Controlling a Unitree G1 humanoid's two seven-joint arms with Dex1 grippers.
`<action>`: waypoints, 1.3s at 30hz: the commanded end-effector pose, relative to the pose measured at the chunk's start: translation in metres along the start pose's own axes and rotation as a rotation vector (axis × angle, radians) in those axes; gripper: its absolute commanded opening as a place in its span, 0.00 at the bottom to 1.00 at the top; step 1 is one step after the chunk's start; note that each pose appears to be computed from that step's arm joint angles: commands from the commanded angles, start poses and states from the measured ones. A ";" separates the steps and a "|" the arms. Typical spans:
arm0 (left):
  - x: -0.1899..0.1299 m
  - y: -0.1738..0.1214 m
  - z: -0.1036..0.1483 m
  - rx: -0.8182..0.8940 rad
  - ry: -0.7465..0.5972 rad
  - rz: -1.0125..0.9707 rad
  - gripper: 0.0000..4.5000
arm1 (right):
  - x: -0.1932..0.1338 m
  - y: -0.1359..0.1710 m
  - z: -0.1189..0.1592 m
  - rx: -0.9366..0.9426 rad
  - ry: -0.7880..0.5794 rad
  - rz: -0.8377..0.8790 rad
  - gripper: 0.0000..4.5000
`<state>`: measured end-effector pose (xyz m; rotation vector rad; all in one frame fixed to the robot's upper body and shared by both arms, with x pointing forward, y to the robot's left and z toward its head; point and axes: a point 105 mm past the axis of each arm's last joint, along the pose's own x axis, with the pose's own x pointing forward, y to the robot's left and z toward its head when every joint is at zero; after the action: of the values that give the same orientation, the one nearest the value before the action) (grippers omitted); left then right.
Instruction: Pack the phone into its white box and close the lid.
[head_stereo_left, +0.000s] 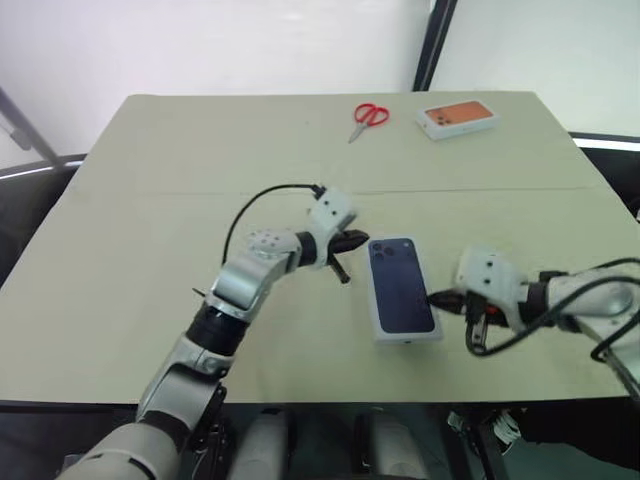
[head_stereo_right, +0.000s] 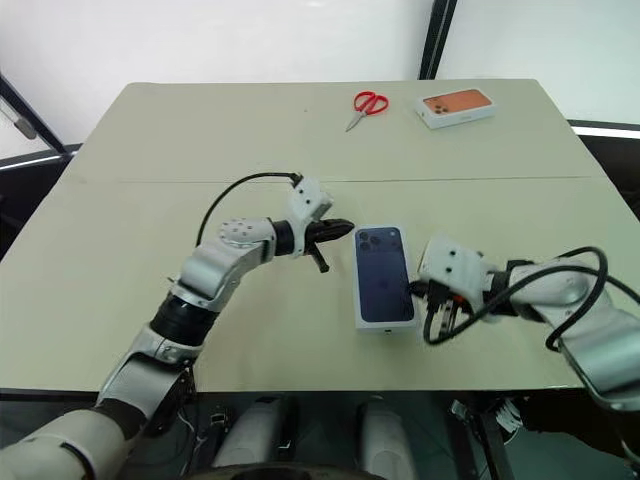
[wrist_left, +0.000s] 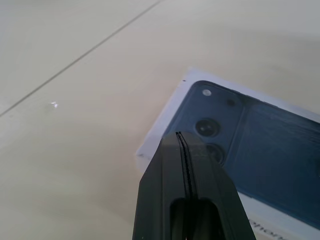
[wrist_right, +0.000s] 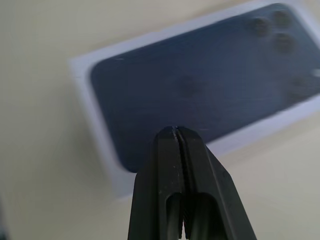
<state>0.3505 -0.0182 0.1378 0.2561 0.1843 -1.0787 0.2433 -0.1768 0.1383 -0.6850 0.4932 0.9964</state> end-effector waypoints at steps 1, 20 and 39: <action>0.011 0.000 -0.002 0.045 0.062 0.010 0.00 | 0.004 0.003 -0.002 -0.018 0.027 -0.035 0.01; -0.061 0.049 0.001 0.014 -0.108 0.221 0.00 | -0.004 -0.083 0.027 0.052 -0.209 -0.497 0.01; -0.235 0.087 -0.060 -0.060 -0.003 0.578 0.00 | 0.013 -0.106 0.055 0.223 -0.496 -0.341 0.01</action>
<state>0.3188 0.2335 0.1351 0.2020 0.1916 -0.5098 0.3485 -0.1713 0.1887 -0.2695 0.0919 0.7242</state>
